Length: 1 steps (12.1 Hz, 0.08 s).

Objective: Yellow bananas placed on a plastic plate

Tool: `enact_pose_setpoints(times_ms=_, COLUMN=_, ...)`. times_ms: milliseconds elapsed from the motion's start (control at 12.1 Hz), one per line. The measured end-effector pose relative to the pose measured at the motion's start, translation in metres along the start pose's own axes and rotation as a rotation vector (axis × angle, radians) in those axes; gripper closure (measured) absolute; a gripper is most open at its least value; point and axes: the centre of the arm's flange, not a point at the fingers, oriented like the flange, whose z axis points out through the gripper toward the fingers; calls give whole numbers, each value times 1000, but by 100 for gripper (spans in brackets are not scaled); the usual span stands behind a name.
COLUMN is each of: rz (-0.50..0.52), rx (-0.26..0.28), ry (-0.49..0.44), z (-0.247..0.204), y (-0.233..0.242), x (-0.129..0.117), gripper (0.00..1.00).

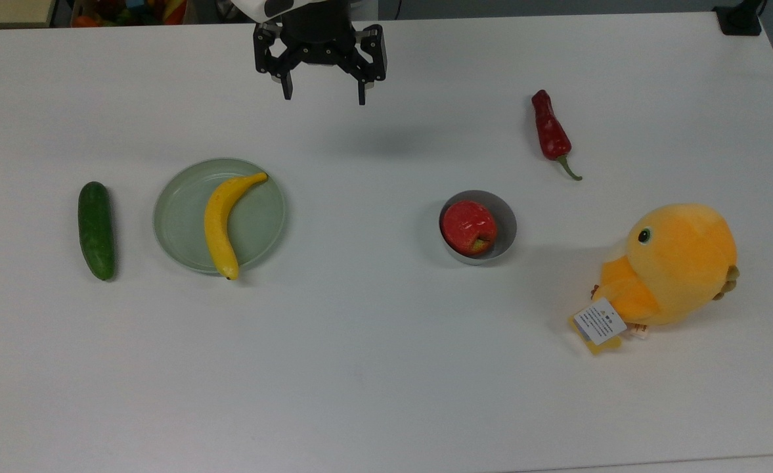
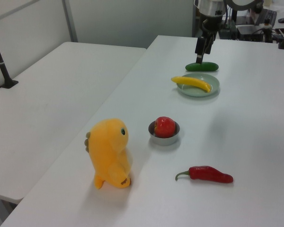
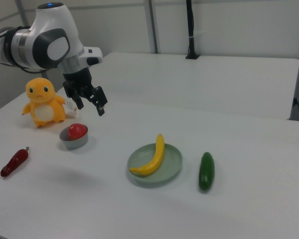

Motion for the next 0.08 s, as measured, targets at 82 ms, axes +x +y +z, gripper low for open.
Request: enact_pose_setpoints(times_ms=82, rz=1, rx=1, ry=1, z=0, y=0, x=0, gripper=0)
